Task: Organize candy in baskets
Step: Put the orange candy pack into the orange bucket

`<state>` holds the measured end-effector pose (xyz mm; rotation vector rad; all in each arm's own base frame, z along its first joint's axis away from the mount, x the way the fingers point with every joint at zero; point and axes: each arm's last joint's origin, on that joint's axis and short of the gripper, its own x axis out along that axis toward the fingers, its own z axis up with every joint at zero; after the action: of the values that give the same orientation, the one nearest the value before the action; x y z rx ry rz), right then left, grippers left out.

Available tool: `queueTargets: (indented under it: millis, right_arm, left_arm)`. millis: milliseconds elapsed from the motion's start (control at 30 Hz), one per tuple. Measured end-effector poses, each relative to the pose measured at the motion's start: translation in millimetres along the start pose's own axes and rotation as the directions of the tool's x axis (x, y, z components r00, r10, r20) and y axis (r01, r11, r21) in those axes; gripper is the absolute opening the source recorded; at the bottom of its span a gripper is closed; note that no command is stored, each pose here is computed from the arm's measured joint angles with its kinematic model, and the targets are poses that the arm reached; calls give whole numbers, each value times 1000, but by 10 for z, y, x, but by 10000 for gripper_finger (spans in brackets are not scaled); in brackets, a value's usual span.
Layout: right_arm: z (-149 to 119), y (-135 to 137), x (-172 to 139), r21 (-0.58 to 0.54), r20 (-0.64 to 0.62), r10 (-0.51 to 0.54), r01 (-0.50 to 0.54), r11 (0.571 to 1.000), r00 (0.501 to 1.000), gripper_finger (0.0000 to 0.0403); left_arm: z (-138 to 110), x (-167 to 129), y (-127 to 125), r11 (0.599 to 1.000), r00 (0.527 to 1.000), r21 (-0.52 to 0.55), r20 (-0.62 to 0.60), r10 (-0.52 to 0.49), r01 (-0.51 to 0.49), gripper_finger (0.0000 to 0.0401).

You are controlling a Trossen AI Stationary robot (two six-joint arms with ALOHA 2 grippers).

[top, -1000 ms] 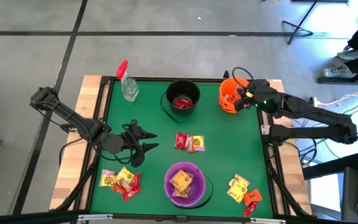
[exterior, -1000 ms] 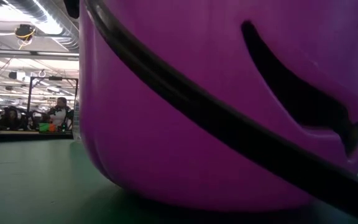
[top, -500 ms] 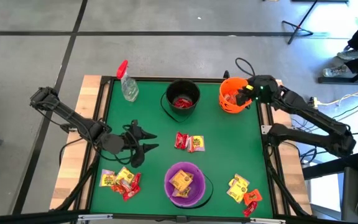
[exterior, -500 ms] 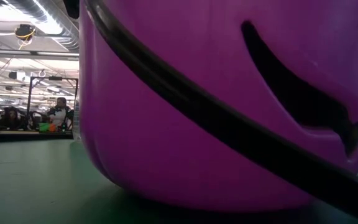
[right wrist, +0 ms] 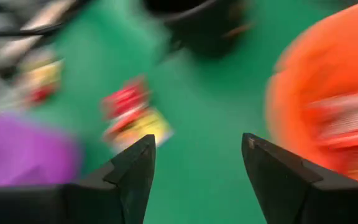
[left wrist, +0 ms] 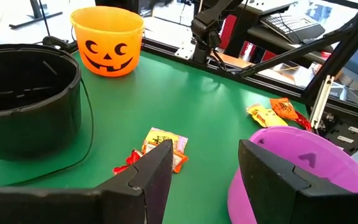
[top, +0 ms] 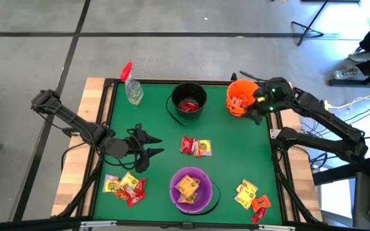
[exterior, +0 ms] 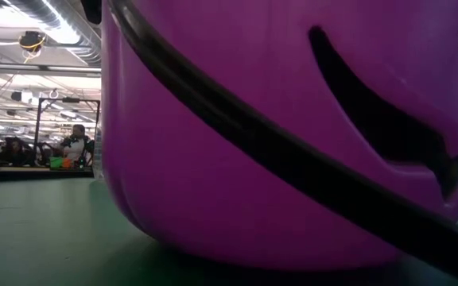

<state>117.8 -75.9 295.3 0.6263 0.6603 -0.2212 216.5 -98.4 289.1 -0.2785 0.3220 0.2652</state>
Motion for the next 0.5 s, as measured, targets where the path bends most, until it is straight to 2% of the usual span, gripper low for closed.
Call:
queueTargets:
  millis: [67, 133, 333, 500]
  right_arm:
    - [-74, 79, -1, 60, -88, 163, -158, 986, 983, 227]
    - [-160, 161, 1, 102, -171, 241, -226, 969, 955, 220]
    - [-476, 380, -67, 118, -367, 170, -136, 984, 915, 208]
    - [-637, 563, -107, 122, -435, 154, -111, 986, 887, 208]
  left_arm:
    - [-12, 13, -5, 1000, 1000, 4, -4, 3, -3, 172]
    - [-32, 36, -14, 1000, 1000, 7, -11, 7, -7, 172]
    - [-120, 130, -49, 999, 999, 33, -42, 27, -25, 172]
    - [-155, 174, -53, 996, 997, 56, -27, 78, -77, 172]
